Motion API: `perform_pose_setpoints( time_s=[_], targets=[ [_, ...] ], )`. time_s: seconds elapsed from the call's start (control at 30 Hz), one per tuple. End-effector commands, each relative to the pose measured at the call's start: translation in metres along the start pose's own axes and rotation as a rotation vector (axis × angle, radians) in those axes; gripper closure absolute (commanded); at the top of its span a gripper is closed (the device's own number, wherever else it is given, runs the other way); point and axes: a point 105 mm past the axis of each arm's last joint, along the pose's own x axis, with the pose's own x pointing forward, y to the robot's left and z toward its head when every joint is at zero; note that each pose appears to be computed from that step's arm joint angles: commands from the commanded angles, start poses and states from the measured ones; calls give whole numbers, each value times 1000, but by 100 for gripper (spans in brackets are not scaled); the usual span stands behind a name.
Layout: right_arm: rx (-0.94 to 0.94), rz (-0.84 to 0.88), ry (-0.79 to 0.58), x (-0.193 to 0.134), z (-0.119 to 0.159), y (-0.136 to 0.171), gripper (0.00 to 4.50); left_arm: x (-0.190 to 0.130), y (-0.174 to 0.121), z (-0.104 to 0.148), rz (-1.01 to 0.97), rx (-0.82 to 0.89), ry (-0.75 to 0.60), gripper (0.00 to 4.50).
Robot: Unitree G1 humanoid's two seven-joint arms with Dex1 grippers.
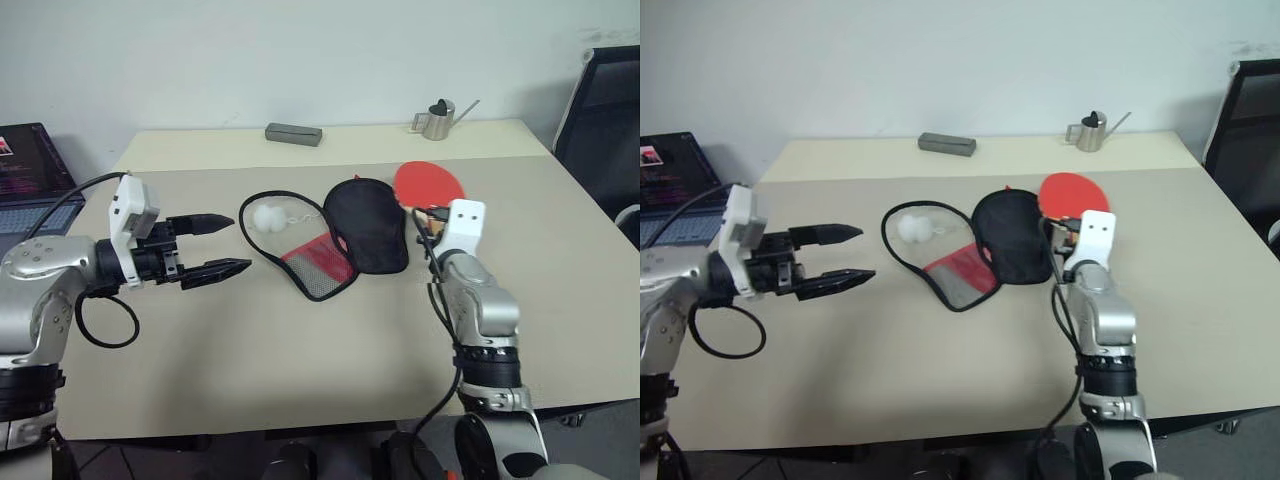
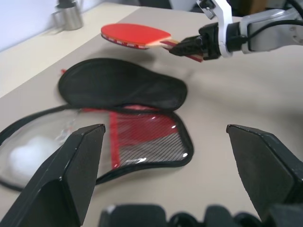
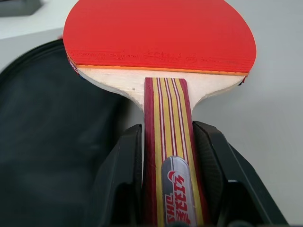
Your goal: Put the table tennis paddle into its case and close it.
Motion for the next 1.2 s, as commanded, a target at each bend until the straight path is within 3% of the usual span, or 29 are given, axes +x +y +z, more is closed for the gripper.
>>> perform_pose_setpoints(
  time_s=[0.03,0.37,1.2],
  targets=[
    [-10,90,-98,1,25,33,324,-5,-1,13,29,56,-35,0],
    [-74,175,-114,12,18,72,324,-2,-3,15,33,62,-27,0],
    [-146,153,-35,18,-25,67,324,8,-3,20,14,73,-39,0]
  ],
)
